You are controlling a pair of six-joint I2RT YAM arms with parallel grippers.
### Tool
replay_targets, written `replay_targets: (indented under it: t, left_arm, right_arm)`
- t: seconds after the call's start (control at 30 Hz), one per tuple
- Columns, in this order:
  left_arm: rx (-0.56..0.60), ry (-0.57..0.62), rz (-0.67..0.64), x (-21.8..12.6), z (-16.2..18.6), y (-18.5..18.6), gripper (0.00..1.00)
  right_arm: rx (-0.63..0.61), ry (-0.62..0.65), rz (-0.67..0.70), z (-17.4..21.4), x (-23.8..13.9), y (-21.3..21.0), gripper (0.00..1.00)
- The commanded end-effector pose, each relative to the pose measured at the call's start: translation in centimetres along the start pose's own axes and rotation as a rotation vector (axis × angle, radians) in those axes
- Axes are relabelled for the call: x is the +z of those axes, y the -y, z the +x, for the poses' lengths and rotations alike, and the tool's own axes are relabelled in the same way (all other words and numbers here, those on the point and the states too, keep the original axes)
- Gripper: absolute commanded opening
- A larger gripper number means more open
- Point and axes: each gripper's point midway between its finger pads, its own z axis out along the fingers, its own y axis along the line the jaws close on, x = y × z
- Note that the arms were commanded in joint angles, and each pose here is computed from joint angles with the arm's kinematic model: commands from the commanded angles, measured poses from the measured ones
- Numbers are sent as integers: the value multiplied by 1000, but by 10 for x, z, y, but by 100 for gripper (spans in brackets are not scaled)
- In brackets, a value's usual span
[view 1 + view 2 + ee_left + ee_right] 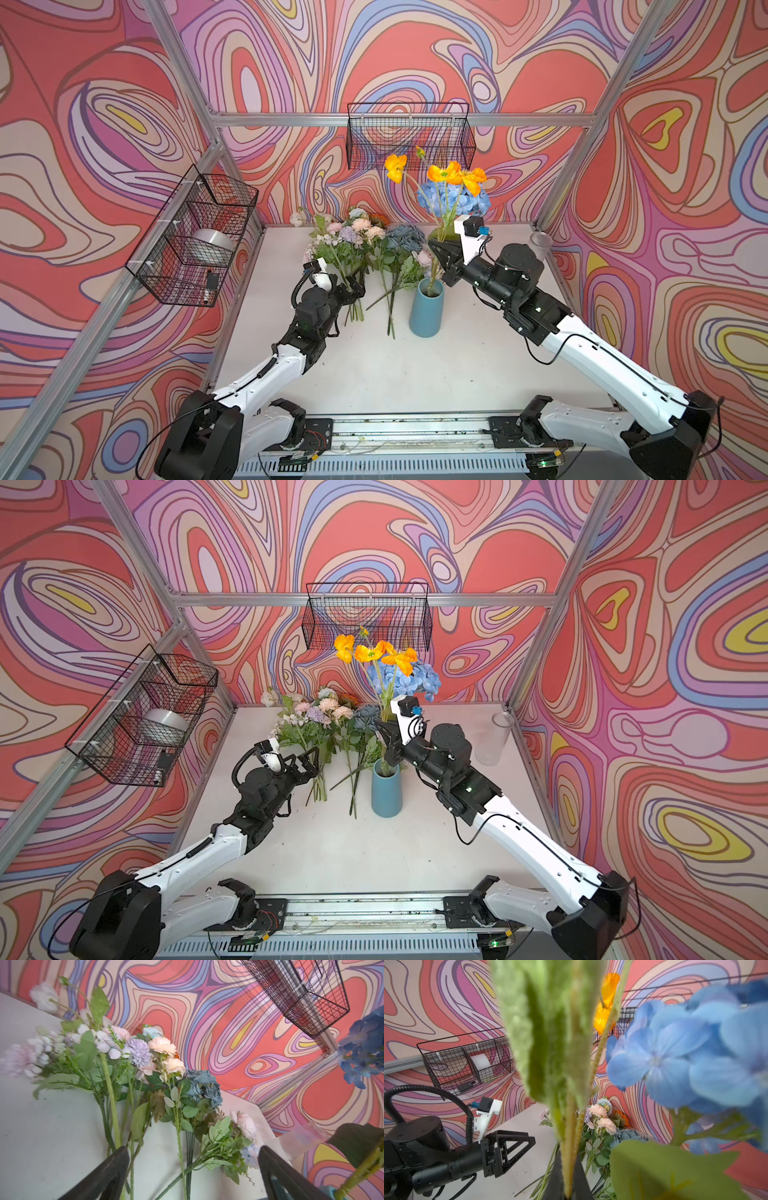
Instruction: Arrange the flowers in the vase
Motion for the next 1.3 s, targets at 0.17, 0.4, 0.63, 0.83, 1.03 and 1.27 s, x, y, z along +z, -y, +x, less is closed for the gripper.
replay_targets:
  t: [0.17,0.4,0.63,0.83,1.03,1.27]
  left_arm:
    - [-89,98,-183,-17,-34,-57,100]
    - [-238,82,-202,-14,-19,-92,97]
    - [-227,-23,-118,12,-6,-79,82]
    - [-218,-82,-105,28,2,-78,83]
    - [-213,-66,-128,36,-8,-80,88]
    - [-238,-74,-132,36,-7,-83,88]
  right_arm:
    - [114,-28,90,48,5,19,1]
    - [124,-105,139,76,5,28,13]
    - [122,-140,206,83,-1,38,42]
    - [110,-162,244,79,-21,42,60]
    - [113,-227,224,101,-37,37,89]
    - [105,-263,232,116,-19,41,98]
